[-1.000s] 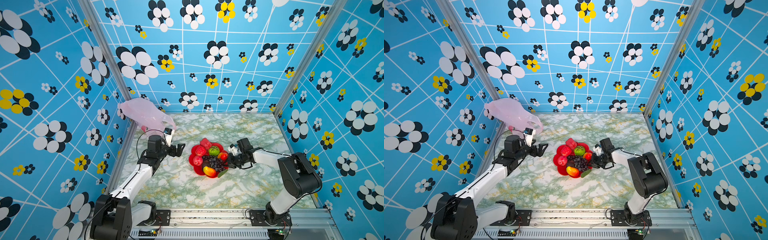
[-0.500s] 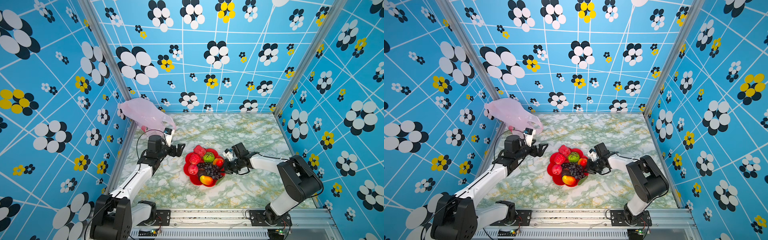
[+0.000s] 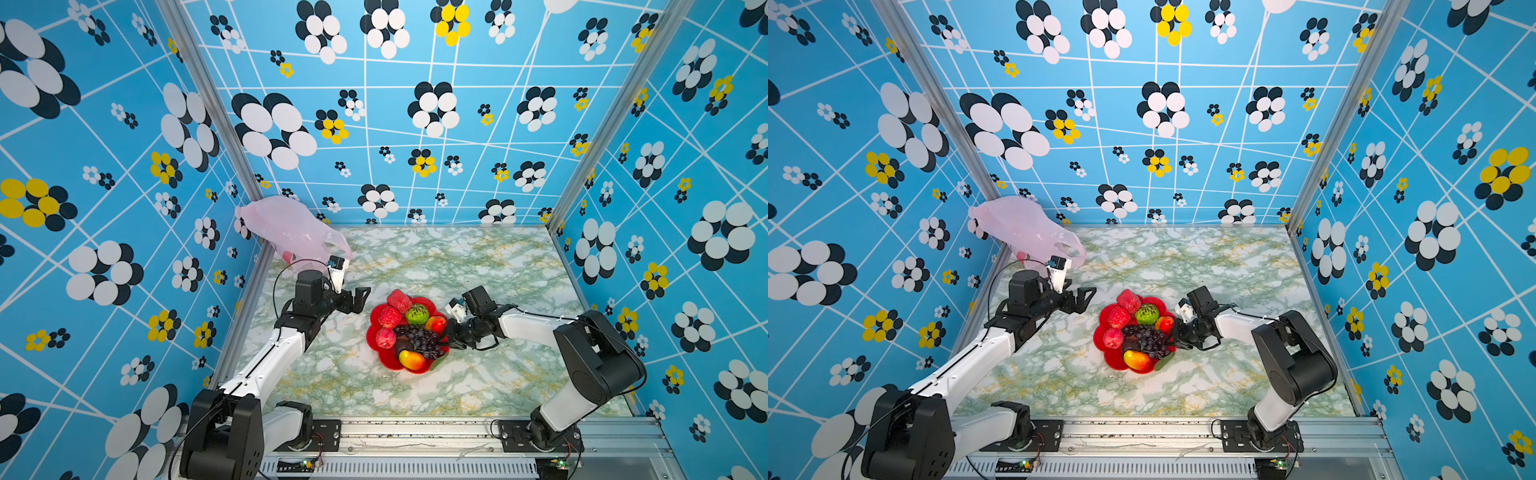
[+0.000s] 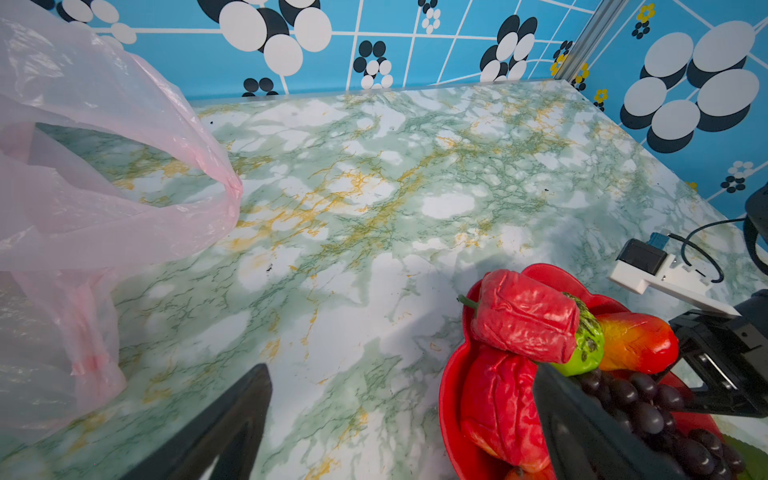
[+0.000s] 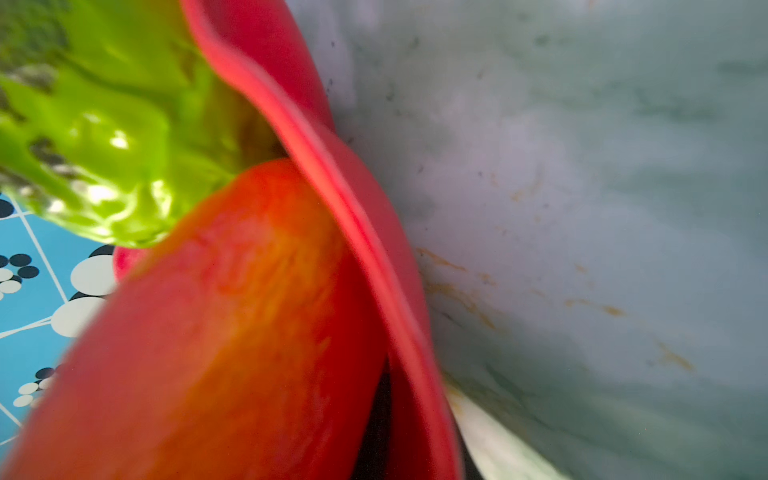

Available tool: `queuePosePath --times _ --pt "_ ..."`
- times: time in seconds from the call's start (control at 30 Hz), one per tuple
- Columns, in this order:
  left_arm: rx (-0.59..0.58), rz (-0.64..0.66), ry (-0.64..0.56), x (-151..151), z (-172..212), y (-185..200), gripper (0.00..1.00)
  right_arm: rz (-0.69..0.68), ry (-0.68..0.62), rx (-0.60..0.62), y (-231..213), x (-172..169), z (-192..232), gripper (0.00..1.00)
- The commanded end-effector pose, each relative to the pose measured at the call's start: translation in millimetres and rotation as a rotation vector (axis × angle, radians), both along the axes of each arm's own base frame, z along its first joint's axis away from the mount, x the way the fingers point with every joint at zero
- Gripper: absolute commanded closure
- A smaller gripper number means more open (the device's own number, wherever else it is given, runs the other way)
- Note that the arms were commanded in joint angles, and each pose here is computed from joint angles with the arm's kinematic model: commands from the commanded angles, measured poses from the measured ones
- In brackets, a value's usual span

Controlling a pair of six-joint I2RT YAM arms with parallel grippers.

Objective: Place the fruits into the plastic bag
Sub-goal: 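Release the plate rim and lift the right gripper away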

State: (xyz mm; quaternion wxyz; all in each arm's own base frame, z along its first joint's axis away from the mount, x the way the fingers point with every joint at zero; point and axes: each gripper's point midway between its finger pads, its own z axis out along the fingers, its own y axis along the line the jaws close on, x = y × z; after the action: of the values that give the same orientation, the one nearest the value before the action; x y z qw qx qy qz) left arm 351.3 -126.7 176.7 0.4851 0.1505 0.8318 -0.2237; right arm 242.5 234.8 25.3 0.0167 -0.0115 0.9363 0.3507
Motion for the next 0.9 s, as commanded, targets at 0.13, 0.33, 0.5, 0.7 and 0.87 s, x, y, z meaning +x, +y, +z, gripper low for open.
queuePosePath --times 0.13,0.33,0.5,0.7,0.87 --pt "0.009 -0.011 -0.012 1 6 -3 0.01 -0.008 0.032 -0.07 -13 -15 -1 0.81" --pt "0.006 -0.013 -0.014 1 7 -3 0.01 -0.013 0.013 -0.075 -16 -16 8 0.8" --pt "0.007 -0.013 -0.016 0 8 -4 0.01 -0.007 0.003 -0.08 -18 -18 14 0.79" --pt "0.006 -0.014 -0.019 0 9 -4 0.01 0.001 -0.013 -0.096 -23 -23 26 0.78" --pt "0.004 -0.014 -0.02 0 9 -4 0.01 0.009 -0.04 -0.109 -29 -28 44 0.78"
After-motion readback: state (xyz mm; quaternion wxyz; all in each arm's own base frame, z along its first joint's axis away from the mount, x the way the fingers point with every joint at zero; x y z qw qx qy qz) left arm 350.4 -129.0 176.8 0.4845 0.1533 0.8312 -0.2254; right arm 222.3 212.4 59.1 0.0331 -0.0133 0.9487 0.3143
